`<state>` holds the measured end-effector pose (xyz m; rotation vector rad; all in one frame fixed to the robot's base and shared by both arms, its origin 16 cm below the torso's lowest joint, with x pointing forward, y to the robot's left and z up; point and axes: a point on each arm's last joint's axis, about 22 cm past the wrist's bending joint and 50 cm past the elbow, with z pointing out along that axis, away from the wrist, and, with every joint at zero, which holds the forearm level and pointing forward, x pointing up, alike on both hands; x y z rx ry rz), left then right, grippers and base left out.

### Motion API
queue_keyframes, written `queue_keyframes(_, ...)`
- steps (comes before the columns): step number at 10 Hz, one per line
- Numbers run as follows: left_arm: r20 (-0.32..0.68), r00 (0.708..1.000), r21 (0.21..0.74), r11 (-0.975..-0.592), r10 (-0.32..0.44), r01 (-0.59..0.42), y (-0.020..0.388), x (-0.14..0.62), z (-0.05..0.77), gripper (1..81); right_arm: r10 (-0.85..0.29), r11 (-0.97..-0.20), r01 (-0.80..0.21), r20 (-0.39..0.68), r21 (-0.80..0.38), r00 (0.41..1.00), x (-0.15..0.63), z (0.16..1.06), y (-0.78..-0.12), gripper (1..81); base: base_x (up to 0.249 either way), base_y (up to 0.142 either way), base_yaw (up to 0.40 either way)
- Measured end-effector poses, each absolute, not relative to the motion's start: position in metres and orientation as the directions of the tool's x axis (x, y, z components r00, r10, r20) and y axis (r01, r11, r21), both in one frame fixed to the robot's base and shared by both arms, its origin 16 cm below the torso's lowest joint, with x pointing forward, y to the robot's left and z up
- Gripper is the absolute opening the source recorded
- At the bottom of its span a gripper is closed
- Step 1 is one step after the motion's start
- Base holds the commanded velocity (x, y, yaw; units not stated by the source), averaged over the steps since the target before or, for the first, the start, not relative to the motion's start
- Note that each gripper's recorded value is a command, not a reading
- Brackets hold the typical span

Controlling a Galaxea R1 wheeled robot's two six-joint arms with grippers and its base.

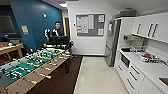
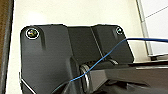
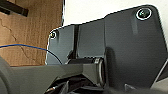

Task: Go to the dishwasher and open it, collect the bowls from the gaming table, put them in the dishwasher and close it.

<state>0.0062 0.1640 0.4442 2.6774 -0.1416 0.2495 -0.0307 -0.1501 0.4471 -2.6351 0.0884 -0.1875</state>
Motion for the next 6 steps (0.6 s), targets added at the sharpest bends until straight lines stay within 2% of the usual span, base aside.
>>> queue_keyframes(6,0.197,0.979,0.423,-0.895,-0.059,-0.14,0.1631,0.0054,0.4443,81.1,-0.087,-0.877,-0.018,0.121,-0.48,0.989,-0.0323,0.4471,-0.1508,81.1,0.0,0.0,0.347)
